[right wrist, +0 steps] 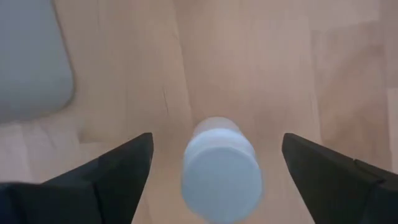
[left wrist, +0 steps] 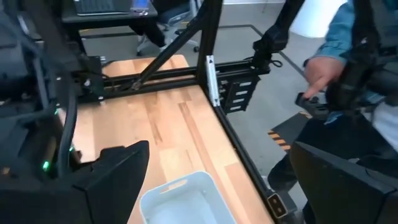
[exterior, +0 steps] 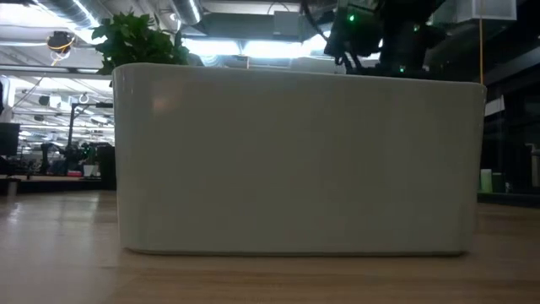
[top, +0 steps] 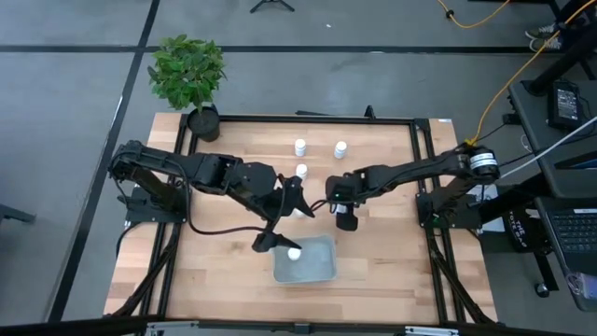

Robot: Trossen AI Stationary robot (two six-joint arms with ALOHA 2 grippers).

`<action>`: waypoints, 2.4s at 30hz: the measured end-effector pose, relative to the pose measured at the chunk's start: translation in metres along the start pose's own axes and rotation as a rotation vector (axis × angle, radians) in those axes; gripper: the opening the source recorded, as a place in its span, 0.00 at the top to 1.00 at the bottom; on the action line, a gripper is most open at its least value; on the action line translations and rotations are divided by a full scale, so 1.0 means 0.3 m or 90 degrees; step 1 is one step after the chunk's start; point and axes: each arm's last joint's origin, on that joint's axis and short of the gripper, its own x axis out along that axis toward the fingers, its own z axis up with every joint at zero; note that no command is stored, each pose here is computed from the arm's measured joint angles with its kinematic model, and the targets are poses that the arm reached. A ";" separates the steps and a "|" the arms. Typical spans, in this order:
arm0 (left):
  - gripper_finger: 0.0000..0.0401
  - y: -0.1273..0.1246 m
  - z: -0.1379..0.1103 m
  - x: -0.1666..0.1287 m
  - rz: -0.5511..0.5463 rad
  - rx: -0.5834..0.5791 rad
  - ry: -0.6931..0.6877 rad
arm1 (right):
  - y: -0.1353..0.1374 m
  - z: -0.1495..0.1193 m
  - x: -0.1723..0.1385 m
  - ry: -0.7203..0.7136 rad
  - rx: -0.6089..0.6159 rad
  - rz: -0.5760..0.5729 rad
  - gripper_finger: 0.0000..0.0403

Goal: Pick and place pill bottles into a basket
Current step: Put the white medicine bottle into the gray bin

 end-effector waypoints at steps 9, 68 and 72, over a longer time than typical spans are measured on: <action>0.04 -0.003 -0.001 0.000 -0.022 -0.001 0.002 | -0.001 -0.006 0.013 0.019 0.016 -0.004 0.26; 0.04 0.112 -0.112 -0.315 0.542 -0.085 0.198 | 0.518 0.138 -0.250 -0.085 -0.083 0.014 0.60; 0.04 0.103 -0.113 -0.337 0.534 -0.091 0.194 | 0.544 0.155 -0.138 -0.055 -0.080 0.016 0.60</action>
